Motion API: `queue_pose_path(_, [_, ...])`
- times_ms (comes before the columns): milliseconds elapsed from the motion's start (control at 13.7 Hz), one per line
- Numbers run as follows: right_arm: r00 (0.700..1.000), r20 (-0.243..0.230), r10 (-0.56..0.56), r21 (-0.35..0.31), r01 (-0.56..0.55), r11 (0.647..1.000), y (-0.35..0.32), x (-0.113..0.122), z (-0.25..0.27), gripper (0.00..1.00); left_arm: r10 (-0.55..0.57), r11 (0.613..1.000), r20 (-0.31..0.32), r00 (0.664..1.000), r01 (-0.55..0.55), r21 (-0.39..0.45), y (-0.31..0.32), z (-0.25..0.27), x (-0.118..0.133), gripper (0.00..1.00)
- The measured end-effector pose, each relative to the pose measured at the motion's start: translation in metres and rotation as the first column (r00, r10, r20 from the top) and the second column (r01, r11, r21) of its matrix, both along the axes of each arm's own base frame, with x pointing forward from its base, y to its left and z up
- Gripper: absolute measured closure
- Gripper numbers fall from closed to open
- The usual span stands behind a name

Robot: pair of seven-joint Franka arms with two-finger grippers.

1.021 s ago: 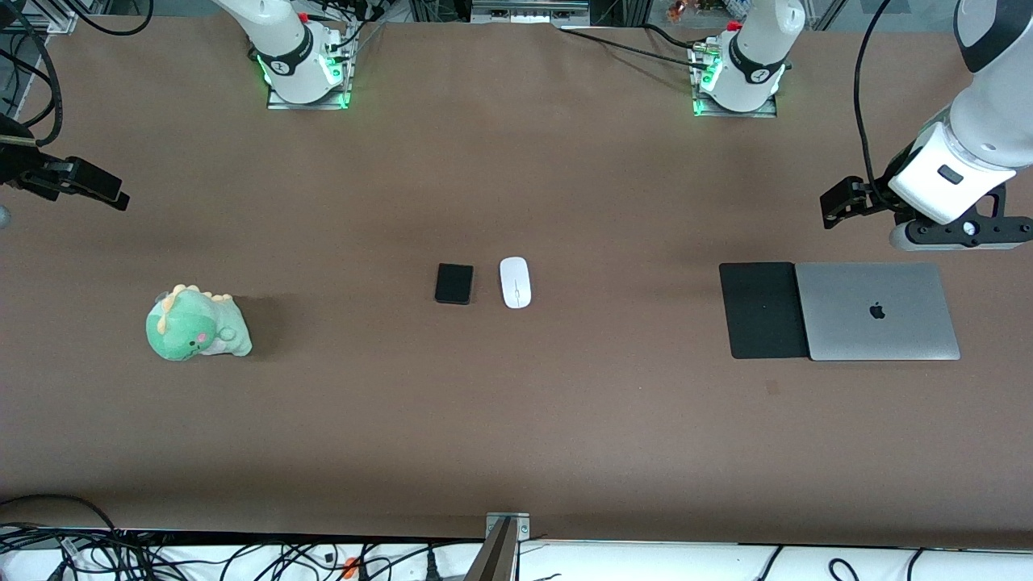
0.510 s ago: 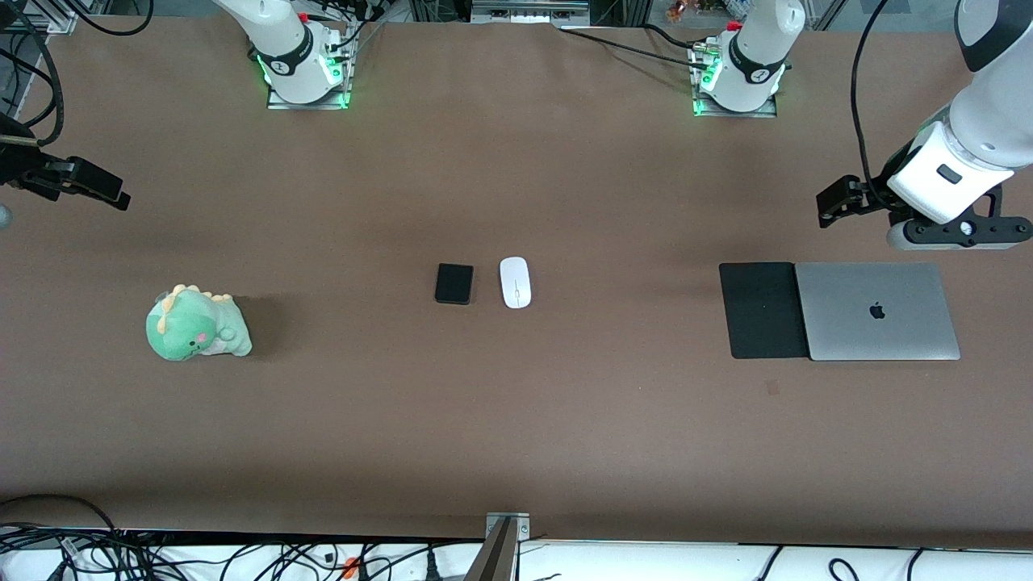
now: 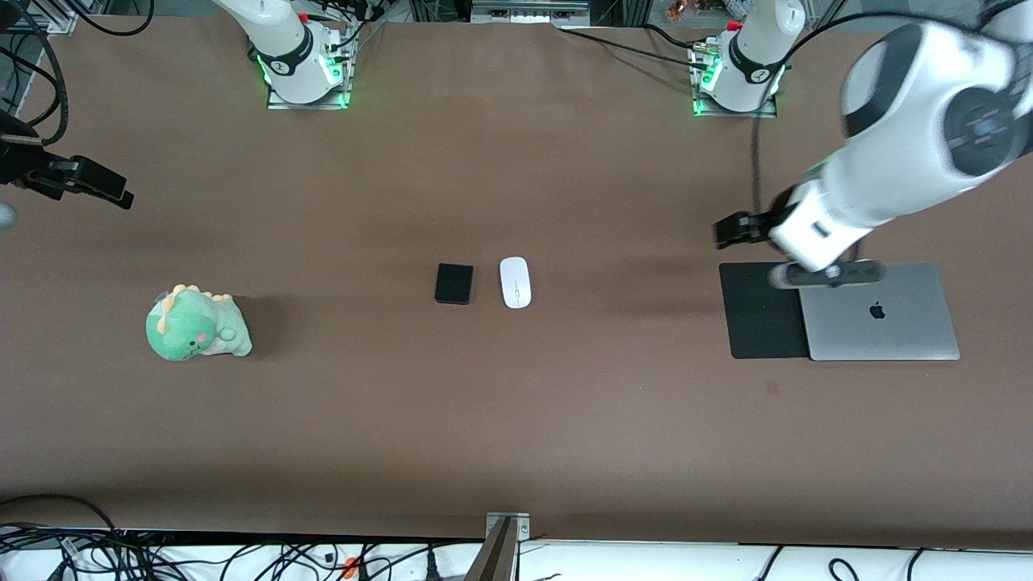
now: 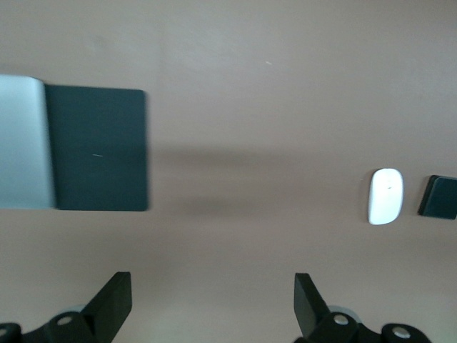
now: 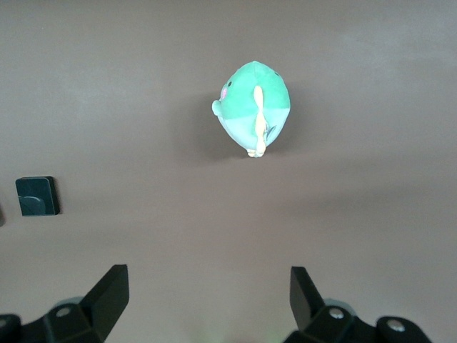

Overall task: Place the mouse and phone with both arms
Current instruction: 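Move the left gripper to the white mouse while the right gripper reaches the phone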

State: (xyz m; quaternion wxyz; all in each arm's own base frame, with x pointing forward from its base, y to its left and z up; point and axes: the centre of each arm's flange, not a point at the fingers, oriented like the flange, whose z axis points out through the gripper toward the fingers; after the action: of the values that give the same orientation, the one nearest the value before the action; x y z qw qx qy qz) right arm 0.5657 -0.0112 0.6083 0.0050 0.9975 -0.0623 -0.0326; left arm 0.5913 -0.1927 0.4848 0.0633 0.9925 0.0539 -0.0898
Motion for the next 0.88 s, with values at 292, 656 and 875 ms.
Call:
queue_pose_path(292, [0.998, -0.028, 0.049, 0.001, -0.049, 0.999, 0.027, 0.003, -0.011, 0.0, 0.089, 0.994, -0.015, 0.996, -0.089, -0.056, -0.116, -0.068, -0.008, 0.0])
queue_pose_path(656, [0.987, -0.086, 0.134, -0.005, -0.134, 0.991, 0.08, 0.016, -0.049, 0.0, 0.163, 0.984, 0.011, 0.987, -0.162, -0.079, -0.258, -0.172, -0.058, 0.0])
queue_pose_path(875, [0.986, -0.082, 0.147, -0.004, -0.148, 0.989, 0.099, 0.031, -0.076, 0.0, 0.163, 0.986, 0.021, 0.986, -0.163, -0.035, -0.291, -0.223, -0.069, 0.0])
